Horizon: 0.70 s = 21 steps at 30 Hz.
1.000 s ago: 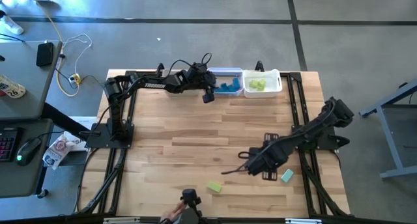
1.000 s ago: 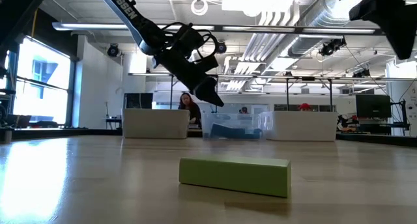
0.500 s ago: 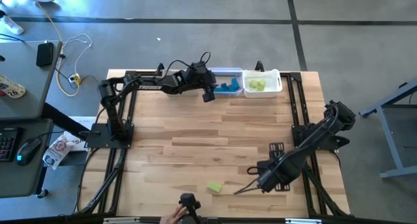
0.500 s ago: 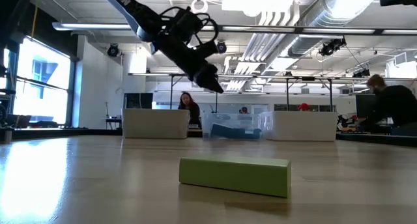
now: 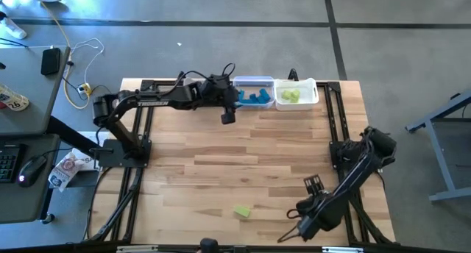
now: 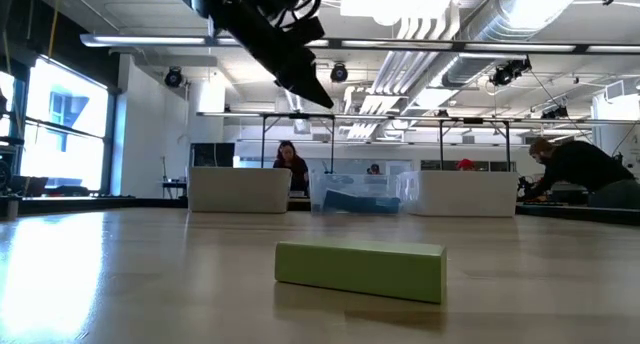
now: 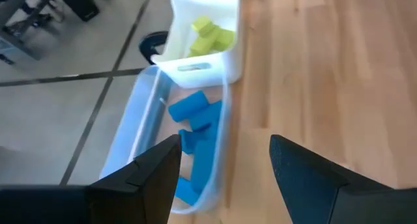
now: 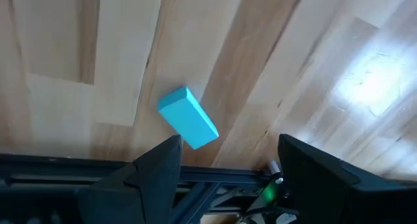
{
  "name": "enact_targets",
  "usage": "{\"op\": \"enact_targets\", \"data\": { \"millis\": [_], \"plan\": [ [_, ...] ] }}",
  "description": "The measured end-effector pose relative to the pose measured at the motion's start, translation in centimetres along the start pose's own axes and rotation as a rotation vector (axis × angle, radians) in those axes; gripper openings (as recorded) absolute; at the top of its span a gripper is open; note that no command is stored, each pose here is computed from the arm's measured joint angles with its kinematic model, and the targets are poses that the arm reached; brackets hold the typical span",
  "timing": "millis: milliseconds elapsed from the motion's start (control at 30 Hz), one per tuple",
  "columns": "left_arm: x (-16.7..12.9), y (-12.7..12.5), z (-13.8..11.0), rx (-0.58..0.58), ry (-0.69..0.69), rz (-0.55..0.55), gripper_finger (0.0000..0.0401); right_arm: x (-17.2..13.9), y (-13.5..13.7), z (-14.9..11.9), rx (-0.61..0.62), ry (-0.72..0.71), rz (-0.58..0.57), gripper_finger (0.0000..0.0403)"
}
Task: Sort & place blocks by color
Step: Put the light blue block into the gray bin
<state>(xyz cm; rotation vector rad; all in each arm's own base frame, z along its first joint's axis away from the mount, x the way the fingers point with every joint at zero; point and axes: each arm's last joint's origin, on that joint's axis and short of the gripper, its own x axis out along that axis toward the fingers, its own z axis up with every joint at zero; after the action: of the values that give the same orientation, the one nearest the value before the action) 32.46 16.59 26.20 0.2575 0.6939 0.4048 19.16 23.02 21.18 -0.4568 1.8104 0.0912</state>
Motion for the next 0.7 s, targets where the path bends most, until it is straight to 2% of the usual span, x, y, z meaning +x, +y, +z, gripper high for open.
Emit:
{"op": "enact_targets", "data": {
  "millis": [300,700],
  "plan": [
    [-2.0,-1.4,1.1,0.03,-0.019,-0.038,0.022,2.4,3.1,0.3,-0.17,0.085,-0.042,0.0243],
    [-2.0,-1.5,1.1,0.032,-0.022,-0.041,0.022,5.0,5.4,0.9,-0.223,0.131,-0.088,0.0243]
  ]
}}
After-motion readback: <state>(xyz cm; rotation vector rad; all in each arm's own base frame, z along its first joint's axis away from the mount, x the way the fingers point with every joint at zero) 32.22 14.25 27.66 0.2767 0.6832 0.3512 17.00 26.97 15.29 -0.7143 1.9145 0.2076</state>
